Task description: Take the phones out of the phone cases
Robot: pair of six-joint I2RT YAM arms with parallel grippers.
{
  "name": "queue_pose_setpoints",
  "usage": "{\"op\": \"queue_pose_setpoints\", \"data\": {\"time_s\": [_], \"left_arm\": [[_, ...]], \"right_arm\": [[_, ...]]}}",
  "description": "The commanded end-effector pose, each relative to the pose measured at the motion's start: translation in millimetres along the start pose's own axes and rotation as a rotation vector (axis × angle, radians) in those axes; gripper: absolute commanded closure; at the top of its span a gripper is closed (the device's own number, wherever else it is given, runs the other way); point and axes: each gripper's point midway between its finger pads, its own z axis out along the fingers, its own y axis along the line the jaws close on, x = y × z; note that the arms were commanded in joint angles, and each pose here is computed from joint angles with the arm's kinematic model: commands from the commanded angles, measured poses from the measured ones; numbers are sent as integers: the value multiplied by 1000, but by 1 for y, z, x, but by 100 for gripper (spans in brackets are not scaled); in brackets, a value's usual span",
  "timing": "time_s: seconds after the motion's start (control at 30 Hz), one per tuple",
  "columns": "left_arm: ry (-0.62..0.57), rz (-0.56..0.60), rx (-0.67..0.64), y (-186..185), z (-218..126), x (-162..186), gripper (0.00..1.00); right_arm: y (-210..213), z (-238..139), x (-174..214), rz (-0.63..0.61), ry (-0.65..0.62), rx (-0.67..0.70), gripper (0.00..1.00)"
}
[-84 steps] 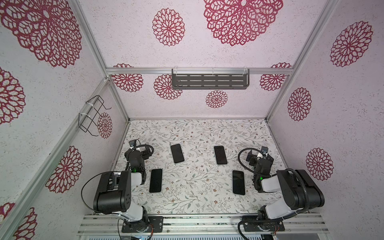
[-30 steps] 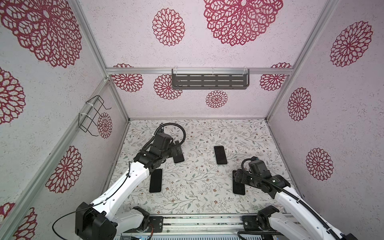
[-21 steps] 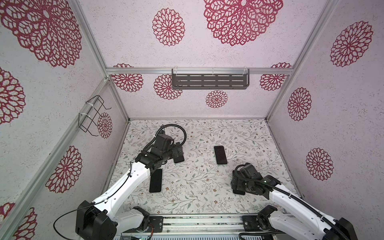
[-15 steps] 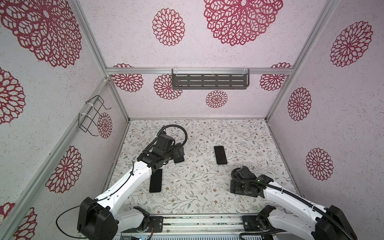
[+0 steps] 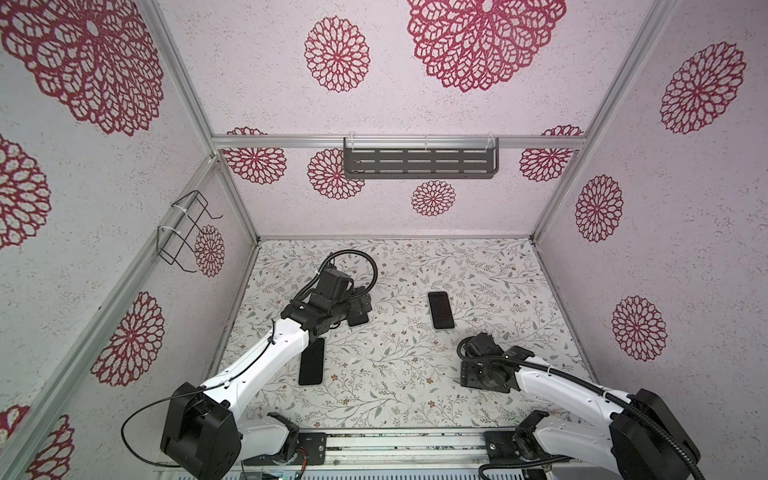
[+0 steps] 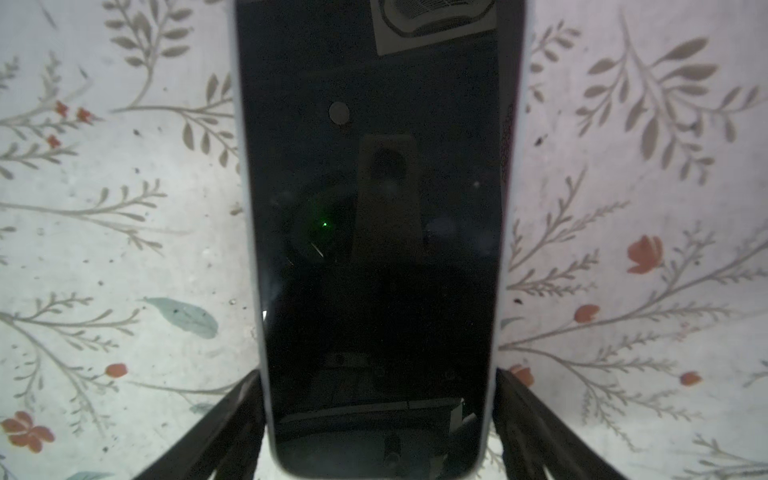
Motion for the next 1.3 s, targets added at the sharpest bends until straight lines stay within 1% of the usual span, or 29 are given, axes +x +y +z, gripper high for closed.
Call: {"op": "queue_pose_setpoints", "data": {"time_s": [0.0, 0.17, 0.3, 0.37, 0.47, 0.53, 0.6, 0.83, 0.97, 1.2, 1.27], "left_arm": [[-3, -3, 26, -8, 3, -3, 3], [17, -15, 50, -15, 9, -1, 3], [33, -28, 101, -28, 12, 2, 3], [40, -38, 138, -36, 15, 4, 3], [60, -55, 191, -48, 20, 10, 3], [75, -60, 218, -54, 25, 16, 3], [93, -57, 250, -64, 28, 22, 3], [157, -87, 323, -82, 44, 42, 3], [189, -127, 395, -96, 54, 54, 3], [273, -214, 501, -119, 78, 80, 2], [303, -236, 549, -129, 82, 88, 2]], "right_arm": [[-1, -1, -3, -9, -11, 21, 16], [1, 0, -3, -12, -9, 11, 19], [8, 0, -4, -12, -12, -27, 28], [11, 1, -4, -14, -12, -43, 30], [17, 2, -4, -24, -7, -67, 37], [21, 1, -5, -31, -9, -88, 44], [25, -3, -9, -40, -23, -109, 51], [43, -22, -26, -70, -105, -212, 66], [54, -34, -34, -93, -145, -272, 72], [81, -53, -45, -135, -209, -419, 81], [88, -59, -47, -149, -227, -453, 82]]}}
